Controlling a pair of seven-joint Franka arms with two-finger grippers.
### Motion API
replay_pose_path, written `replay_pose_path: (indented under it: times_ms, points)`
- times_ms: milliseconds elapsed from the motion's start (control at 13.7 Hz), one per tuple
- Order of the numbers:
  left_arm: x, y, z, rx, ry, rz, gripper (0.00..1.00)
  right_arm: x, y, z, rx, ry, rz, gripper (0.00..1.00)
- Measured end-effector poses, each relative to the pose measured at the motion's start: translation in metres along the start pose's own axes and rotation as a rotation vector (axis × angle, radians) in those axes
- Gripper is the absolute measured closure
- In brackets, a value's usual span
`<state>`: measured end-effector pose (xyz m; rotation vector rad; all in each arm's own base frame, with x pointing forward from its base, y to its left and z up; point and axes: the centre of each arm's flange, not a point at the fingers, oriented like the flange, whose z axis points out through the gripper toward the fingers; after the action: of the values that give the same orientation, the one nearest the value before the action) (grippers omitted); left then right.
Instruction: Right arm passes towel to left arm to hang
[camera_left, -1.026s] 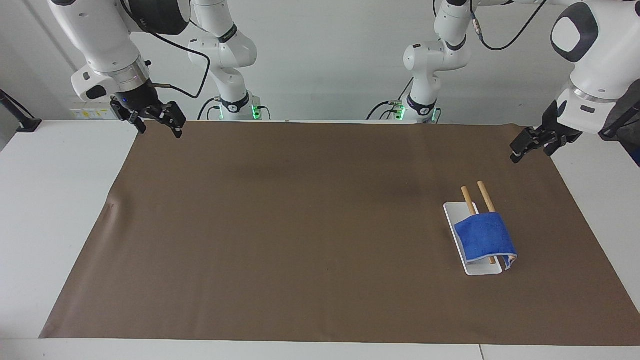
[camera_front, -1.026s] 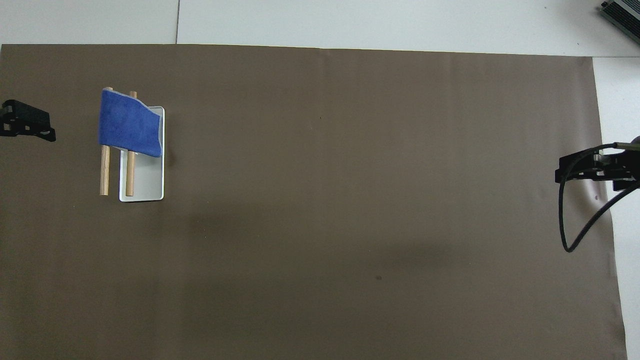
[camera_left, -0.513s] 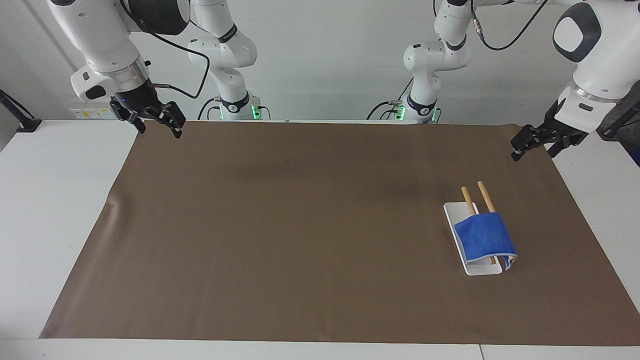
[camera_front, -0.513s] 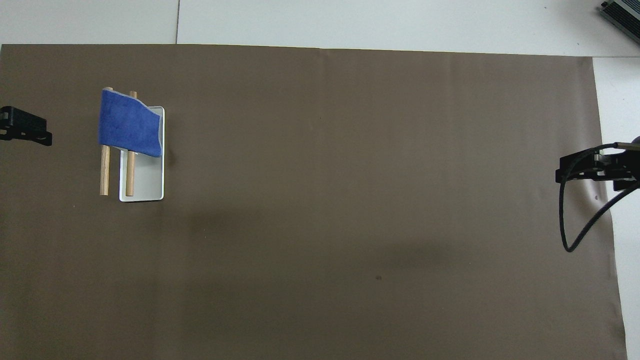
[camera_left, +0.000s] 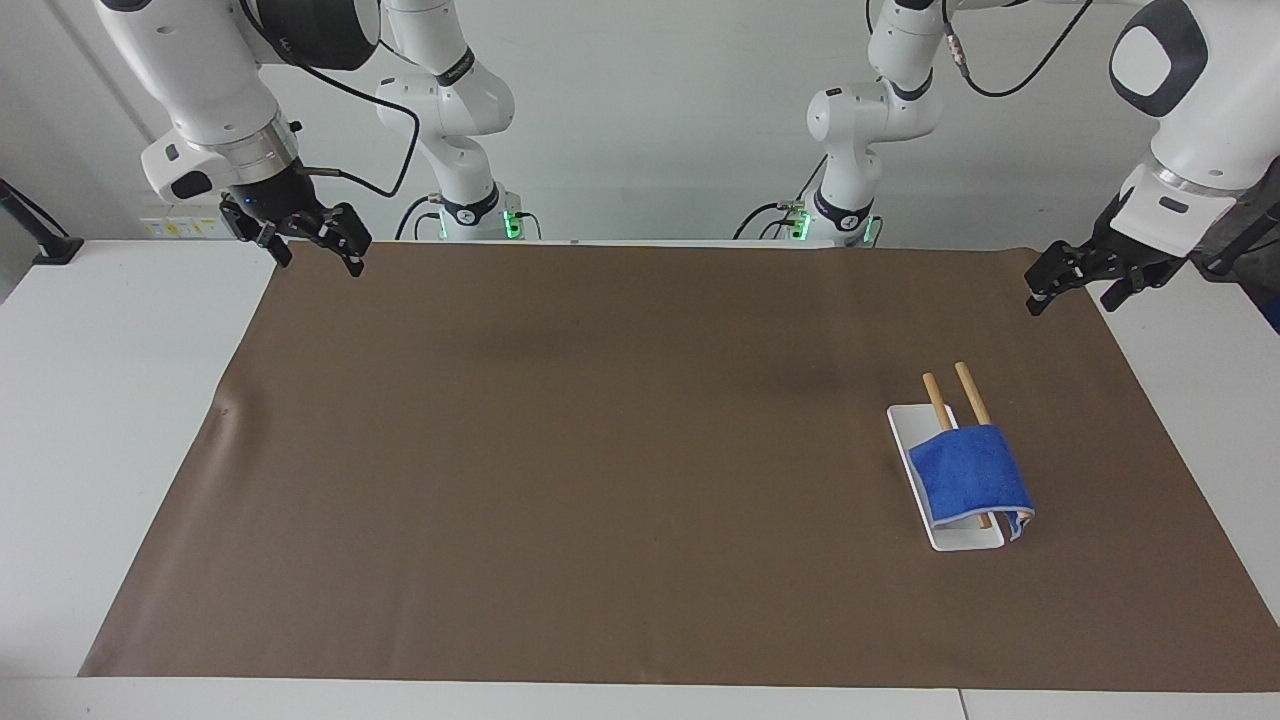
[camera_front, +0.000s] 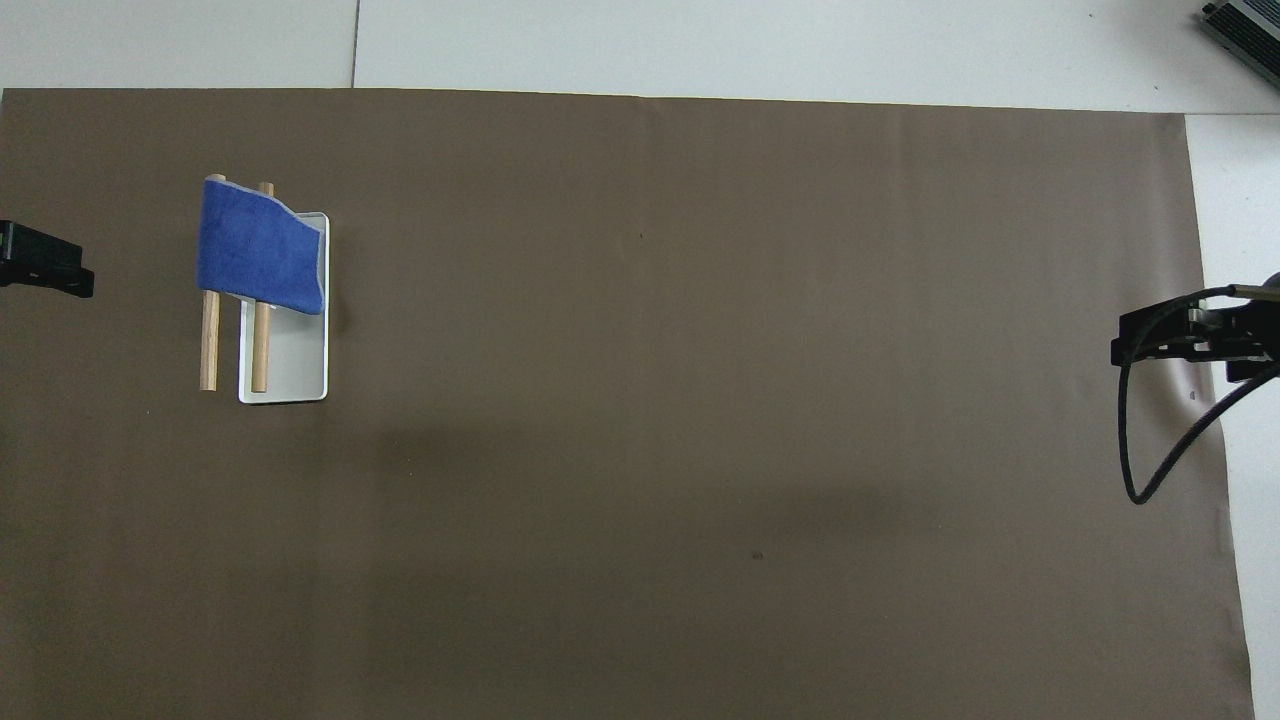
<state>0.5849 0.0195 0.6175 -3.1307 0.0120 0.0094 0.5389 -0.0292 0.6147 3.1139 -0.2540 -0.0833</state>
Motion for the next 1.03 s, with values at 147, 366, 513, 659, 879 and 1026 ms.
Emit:
replay_pose_path:
  times_ms: [147, 366, 513, 659, 879, 1026]
  points:
    - [0.0, 0.0, 0.001, 0.0, -0.001, 0.002, 0.0, 0.0, 0.0, 0.0, 0.0, 0.0, 0.0, 0.0]
    - [0.0, 0.003, 0.001, 0.0, -0.003, 0.01, 0.0, 0.0, 0.0, 0.0, 0.0, 0.0, 0.0, 0.0]
    - [0.0, 0.009, 0.002, 0.0, -0.005, 0.019, 0.0, 0.0, 0.0, 0.0, 0.0, 0.0, 0.0, 0.0]
    - [0.0, 0.012, 0.004, 0.001, -0.009, 0.024, 0.0, 0.0, 0.0, 0.0, 0.0, 0.0, 0.0, 0.0]
    - [-0.001, 0.014, 0.004, 0.003, -0.01, 0.026, 0.0, 0.0, 0.0, 0.0, 0.0, 0.0, 0.0, 0.0]
    - [-0.001, 0.015, 0.003, 0.003, -0.008, 0.029, 0.0, 0.0, 0.0, 0.0, 0.0, 0.0, 0.0, 0.0]
